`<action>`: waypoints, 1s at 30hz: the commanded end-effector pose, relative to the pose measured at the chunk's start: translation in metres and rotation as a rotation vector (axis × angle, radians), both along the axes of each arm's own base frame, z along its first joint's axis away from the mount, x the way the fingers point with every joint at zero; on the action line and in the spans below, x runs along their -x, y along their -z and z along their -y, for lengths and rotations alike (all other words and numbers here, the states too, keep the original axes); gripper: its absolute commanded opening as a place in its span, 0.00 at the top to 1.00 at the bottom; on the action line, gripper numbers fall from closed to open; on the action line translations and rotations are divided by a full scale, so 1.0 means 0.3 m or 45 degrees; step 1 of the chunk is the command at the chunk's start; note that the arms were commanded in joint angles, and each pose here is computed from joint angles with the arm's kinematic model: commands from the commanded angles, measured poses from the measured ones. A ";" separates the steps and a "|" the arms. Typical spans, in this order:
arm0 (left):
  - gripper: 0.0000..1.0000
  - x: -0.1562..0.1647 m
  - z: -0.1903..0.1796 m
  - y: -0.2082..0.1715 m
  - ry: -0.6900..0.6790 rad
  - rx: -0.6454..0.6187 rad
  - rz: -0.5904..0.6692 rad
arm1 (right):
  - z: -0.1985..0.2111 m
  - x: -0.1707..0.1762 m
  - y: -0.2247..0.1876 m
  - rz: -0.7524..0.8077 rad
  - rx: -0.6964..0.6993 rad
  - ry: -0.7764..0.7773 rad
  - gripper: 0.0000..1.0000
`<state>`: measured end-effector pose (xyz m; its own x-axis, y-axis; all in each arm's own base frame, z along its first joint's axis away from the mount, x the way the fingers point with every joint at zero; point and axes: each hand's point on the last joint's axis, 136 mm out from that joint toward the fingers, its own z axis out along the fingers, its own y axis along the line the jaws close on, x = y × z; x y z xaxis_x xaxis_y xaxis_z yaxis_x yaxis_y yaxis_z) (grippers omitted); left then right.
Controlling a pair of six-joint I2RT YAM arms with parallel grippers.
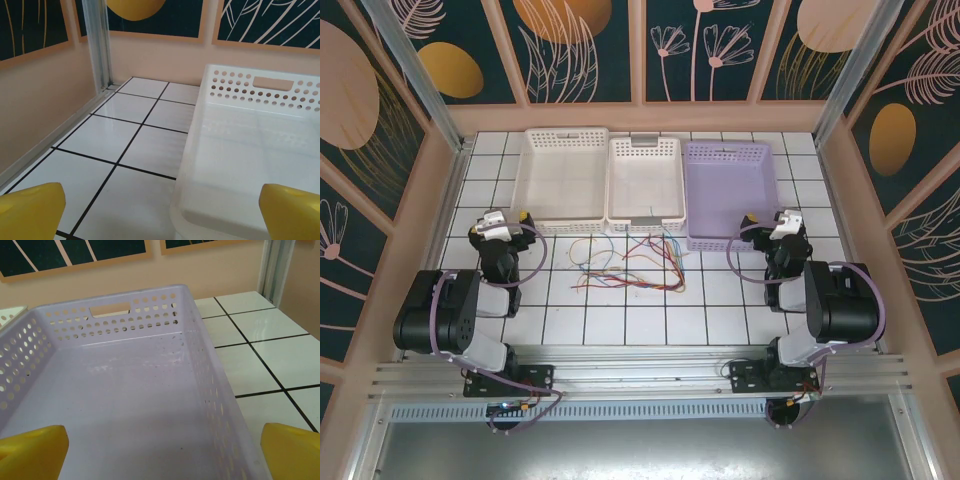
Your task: Untangle the cables
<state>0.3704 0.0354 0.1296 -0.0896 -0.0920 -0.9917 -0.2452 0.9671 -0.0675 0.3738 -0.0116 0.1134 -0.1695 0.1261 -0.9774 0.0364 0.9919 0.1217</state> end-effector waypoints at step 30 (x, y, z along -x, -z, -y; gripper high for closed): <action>0.01 0.000 0.005 -0.030 0.013 0.007 0.047 | -0.047 -0.039 -0.099 -0.005 0.070 -0.048 0.01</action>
<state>0.3704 0.0354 0.1295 -0.0900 -0.0920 -0.9917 -0.2452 0.9671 -0.0674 0.3821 -0.0074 0.1198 -0.2059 0.1108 -0.9723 0.0302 0.9938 0.1068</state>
